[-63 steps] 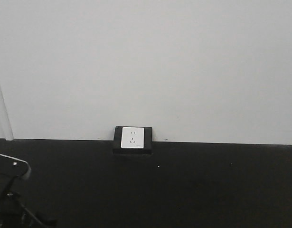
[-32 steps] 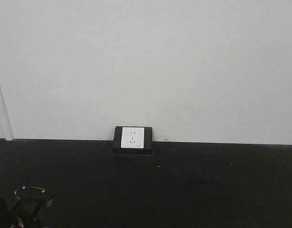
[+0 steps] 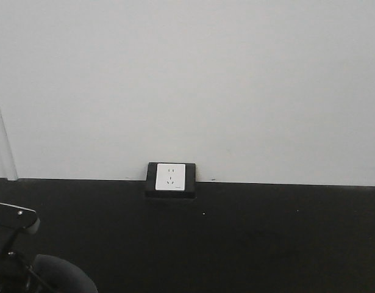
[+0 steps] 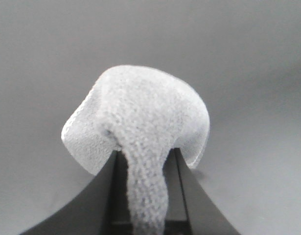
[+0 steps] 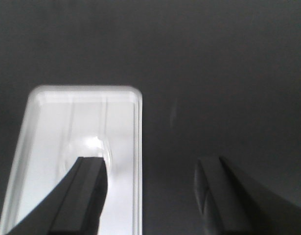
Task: Wipe beaker with gray cloth and return to tray
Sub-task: 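Grasp the gray cloth with the left gripper and lift it, then grasp the clear glass beaker in the tray with the right gripper, lift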
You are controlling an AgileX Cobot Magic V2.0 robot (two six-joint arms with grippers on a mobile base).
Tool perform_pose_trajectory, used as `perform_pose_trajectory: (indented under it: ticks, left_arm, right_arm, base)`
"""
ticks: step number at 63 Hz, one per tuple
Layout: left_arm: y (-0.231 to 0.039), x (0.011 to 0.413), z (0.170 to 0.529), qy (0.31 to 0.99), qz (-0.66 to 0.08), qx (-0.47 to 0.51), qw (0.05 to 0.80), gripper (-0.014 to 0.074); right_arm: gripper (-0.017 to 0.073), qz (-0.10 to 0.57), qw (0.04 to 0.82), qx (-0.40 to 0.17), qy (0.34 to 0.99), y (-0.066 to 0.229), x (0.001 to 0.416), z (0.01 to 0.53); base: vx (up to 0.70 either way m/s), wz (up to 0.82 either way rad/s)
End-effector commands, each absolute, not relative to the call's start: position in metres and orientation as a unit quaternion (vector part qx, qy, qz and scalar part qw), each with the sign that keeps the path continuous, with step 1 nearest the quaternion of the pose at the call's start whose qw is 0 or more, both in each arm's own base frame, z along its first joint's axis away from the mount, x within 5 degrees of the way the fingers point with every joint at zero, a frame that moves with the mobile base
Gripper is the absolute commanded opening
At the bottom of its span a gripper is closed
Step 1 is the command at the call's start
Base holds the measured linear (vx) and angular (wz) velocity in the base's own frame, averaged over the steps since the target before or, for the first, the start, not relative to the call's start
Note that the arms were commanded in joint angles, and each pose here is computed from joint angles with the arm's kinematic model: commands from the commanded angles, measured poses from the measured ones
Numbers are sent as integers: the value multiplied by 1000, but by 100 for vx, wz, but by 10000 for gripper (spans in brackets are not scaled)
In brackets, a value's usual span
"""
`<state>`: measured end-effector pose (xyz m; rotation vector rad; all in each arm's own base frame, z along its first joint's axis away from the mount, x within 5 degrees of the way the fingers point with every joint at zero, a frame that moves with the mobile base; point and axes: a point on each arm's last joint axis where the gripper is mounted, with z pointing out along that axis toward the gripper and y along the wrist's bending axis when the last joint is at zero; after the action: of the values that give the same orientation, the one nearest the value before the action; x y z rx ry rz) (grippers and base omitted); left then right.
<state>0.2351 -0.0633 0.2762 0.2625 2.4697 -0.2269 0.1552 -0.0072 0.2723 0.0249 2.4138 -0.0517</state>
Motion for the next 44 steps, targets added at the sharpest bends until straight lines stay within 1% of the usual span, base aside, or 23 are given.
perform_pose_trajectory:
  ticks: [1,10,16,22,35,44]
  left_arm:
    - [-63,224,298,917,-98,99,375,-6]
    - [-59,208,292,917,-98,98,373,-6]
    - [-57,201,283,921,-97,98,364,-6]
    - [-56,195,273,927,-95,97,350,-6]
    - [-55,190,260,934,-92,97,331,-6]
    - [-54,190,260,934,-92,97,331,-6]
  right_arm:
    - [461,-31,330,-24,943,-8,182,292]
    - [460,-21,251,-50,967,-7,218,292]
    - [460,-2,218,-73,973,0,236,286]
    - [460,2,190,-91,978,6,252,275]
    - [460,22,102,-87,991,8,260,253]
    - [460,23,91,-87,992,8,262,248]
  base:
    - [0,0]
    - [0,0]
    - [0,0]
    - [0,0]
    - [0,0]
    - [0,0]
